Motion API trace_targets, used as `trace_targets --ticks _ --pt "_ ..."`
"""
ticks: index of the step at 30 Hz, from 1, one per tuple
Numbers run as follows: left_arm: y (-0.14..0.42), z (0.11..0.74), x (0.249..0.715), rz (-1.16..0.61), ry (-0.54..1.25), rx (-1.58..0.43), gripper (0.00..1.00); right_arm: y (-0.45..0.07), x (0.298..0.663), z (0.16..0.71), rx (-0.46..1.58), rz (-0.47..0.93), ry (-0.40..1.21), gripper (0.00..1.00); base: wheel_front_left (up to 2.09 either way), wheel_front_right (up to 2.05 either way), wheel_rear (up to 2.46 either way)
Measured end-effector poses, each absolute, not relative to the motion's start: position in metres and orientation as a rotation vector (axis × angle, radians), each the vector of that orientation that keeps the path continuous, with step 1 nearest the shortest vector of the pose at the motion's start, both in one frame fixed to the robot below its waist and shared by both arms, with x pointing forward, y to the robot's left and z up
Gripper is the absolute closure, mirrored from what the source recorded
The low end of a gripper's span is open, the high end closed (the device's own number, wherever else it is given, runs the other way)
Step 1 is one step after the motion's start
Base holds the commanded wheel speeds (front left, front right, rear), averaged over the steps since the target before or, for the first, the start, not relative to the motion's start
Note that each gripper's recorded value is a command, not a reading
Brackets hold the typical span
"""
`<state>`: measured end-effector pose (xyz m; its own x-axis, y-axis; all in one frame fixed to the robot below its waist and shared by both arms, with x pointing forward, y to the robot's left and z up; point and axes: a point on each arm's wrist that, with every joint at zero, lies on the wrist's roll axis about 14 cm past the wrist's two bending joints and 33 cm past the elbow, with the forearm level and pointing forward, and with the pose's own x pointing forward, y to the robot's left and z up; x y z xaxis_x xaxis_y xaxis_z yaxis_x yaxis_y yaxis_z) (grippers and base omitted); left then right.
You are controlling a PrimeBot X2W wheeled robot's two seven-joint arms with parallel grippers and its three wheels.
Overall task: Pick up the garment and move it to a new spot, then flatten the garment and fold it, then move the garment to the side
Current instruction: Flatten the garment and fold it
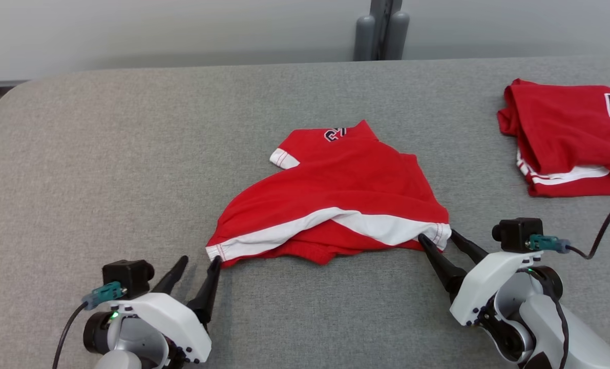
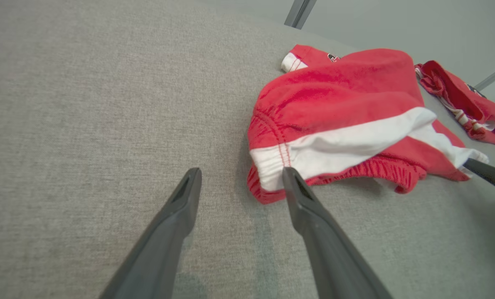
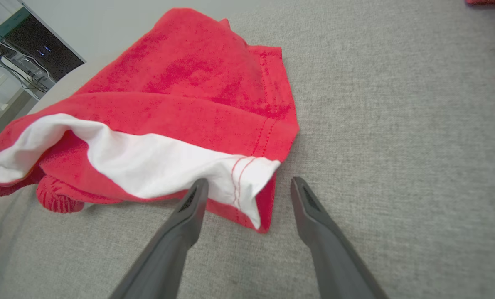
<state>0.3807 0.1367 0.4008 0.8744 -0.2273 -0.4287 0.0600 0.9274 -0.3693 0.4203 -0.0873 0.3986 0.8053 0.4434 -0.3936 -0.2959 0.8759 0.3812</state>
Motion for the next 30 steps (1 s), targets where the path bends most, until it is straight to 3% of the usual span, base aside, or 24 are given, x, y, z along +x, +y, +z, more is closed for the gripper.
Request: trace_targets --ticks 14,15,16,17,18,19,20,30 --pt "0.106 0.398 0.382 -0.246 0.576 -0.474 0.00 -0.078 0.428 0.389 0.298 0.448 0.536 0.00 0.00 0.00 0.00" --pt "0.104 0.400 0.383 -0.253 0.574 -0.482 0.12 -0.078 0.428 0.390 0.301 0.446 0.533 0.00 0.00 0.00 0.00" --pt "0.104 0.401 0.383 -0.258 0.572 -0.482 0.30 -0.078 0.427 0.390 0.300 0.449 0.533 0.19 0.00 0.00 0.00" --pt "0.104 0.401 0.382 -0.262 0.574 -0.478 0.52 -0.077 0.427 0.391 0.301 0.450 0.527 0.51 0.00 0.00 0.00" --pt "0.104 0.401 0.382 -0.265 0.574 -0.477 0.70 -0.077 0.427 0.392 0.301 0.452 0.525 0.64 0.00 0.00 0.00" --pt "0.103 0.401 0.382 -0.267 0.574 -0.481 1.00 -0.077 0.427 0.393 0.303 0.452 0.516 0.86 0.00 0.00 0.00" --pt "0.102 0.401 0.382 -0.270 0.576 -0.481 1.00 -0.077 0.427 0.394 0.304 0.452 0.509 1.00 0.00 0.00 0.00" --pt "0.110 0.430 0.387 -0.302 0.483 -0.449 1.00 -0.083 0.434 0.429 0.317 0.450 0.359 1.00 0.00 0.00 0.00"
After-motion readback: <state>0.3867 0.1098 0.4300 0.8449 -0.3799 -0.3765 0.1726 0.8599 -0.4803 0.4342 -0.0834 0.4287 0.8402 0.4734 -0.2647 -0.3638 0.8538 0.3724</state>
